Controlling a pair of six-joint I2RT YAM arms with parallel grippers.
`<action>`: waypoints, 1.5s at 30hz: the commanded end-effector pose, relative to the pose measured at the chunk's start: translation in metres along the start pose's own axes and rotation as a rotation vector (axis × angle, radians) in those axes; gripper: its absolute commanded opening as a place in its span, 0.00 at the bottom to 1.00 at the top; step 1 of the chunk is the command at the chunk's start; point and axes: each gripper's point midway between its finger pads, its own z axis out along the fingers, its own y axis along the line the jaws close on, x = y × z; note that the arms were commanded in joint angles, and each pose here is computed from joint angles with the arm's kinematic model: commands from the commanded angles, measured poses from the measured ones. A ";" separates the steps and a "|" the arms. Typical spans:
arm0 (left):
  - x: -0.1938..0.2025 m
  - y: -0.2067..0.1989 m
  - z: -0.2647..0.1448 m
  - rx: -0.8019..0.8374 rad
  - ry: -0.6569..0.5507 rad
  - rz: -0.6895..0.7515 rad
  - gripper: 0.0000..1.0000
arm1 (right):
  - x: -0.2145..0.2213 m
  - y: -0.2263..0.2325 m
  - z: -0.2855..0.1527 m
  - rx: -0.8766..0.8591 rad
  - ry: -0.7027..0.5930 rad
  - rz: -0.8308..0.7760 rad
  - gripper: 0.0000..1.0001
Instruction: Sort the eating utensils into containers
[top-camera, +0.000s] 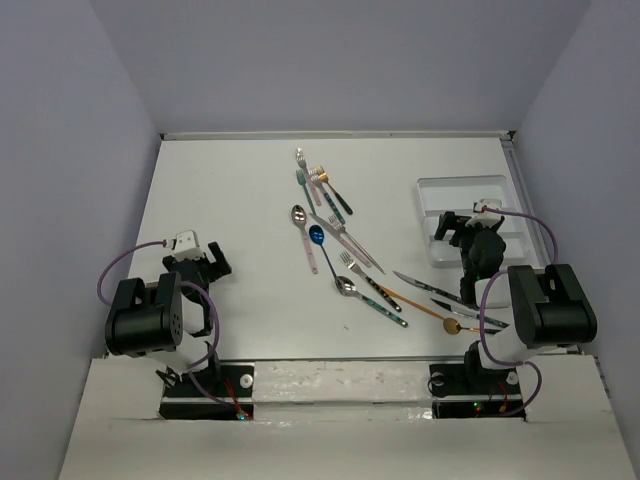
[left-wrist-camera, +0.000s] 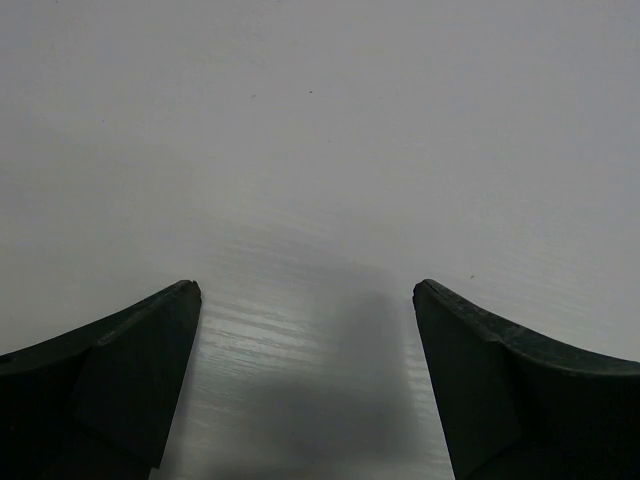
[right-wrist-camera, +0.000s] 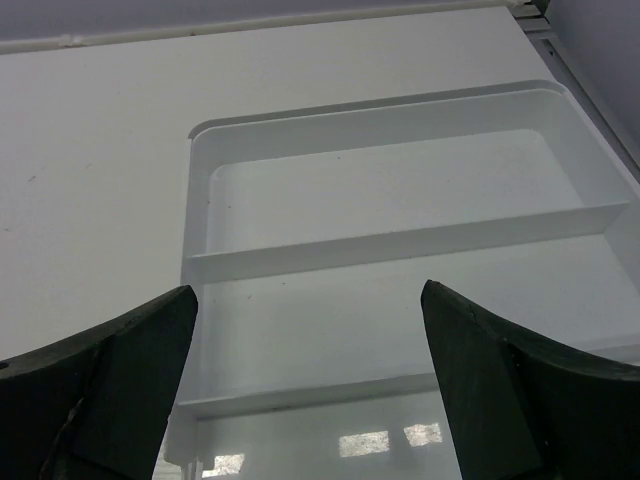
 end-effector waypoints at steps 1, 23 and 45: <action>-0.155 -0.018 -0.053 0.086 -0.691 -0.043 0.99 | -0.019 0.002 0.005 -0.004 -0.046 -0.001 0.99; -0.165 -0.047 -0.057 0.328 0.163 0.482 0.94 | -0.108 0.224 0.026 -0.617 0.552 -0.186 0.59; -0.137 -0.025 -0.060 0.214 0.102 0.504 0.99 | 0.061 0.330 0.107 -0.730 0.773 -0.421 0.49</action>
